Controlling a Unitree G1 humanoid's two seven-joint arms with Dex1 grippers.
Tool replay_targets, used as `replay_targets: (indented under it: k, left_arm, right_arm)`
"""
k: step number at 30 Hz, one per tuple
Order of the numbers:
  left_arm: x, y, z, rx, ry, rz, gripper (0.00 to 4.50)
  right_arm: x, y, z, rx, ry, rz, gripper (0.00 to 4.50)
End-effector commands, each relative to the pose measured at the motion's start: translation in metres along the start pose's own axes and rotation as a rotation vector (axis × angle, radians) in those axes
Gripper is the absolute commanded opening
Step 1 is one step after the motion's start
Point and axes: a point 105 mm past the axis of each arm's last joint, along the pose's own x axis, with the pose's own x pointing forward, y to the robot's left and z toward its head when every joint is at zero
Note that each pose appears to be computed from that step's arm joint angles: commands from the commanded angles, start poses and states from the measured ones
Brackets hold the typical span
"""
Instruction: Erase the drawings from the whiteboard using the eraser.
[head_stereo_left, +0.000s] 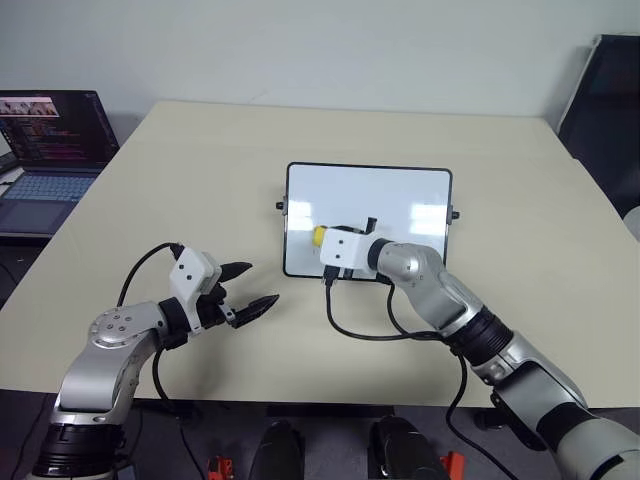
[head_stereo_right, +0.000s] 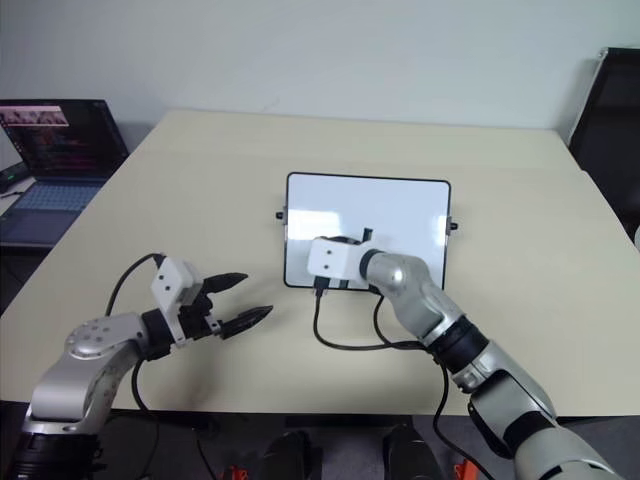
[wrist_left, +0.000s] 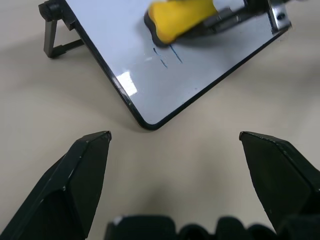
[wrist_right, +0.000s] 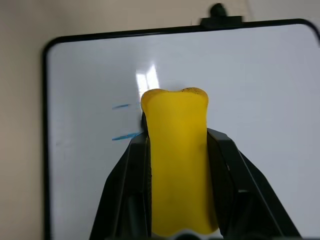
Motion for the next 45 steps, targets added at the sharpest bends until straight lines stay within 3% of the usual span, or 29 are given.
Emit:
replay_targets:
  k: [1,5,9,12,18,21,27,34,36,42,45]
  left_arm:
    - [-0.002,0.001,0.011,0.035,-0.023,0.001,4.50]
    - [-0.002,0.000,0.012,0.034,-0.024,-0.004,4.50]
    - [-0.001,0.000,0.012,0.033,-0.023,-0.009,4.50]
    - [0.000,0.000,0.013,0.032,-0.024,-0.012,4.50]
    - [0.001,0.000,0.009,0.026,-0.022,-0.017,4.50]
    - [0.000,0.001,0.005,0.022,-0.020,-0.019,4.50]
    - [0.001,0.001,0.001,0.018,-0.021,-0.028,4.50]
    - [0.004,-0.001,0.002,0.017,-0.027,-0.042,4.50]
    - [0.005,-0.001,0.003,0.017,-0.027,-0.044,4.50]
    - [0.006,-0.003,0.006,0.017,-0.029,-0.052,4.50]
    - [0.007,-0.005,0.009,0.018,-0.030,-0.055,4.50]
  right_arm:
    - [0.000,0.018,0.003,-0.019,-0.014,0.097,1.14]
    - [-0.001,0.034,0.002,-0.042,-0.004,0.180,1.14]
    - [0.004,-0.003,0.001,-0.085,0.012,-0.022,1.14]
    - [0.005,-0.016,0.002,-0.089,0.008,-0.084,1.14]
    - [0.002,0.024,-0.010,-0.067,0.044,0.129,1.14]
    - [-0.004,0.030,-0.013,-0.082,0.052,0.172,1.14]
    - [-0.008,-0.016,-0.024,-0.088,0.091,-0.074,1.14]
    - [-0.016,0.042,-0.030,-0.091,0.095,0.222,1.14]
    - [-0.017,0.043,-0.029,-0.109,0.096,0.230,1.14]
    - [-0.009,-0.012,-0.015,-0.166,0.055,-0.065,1.14]
    - [-0.005,-0.018,-0.008,-0.175,0.029,-0.101,1.14]
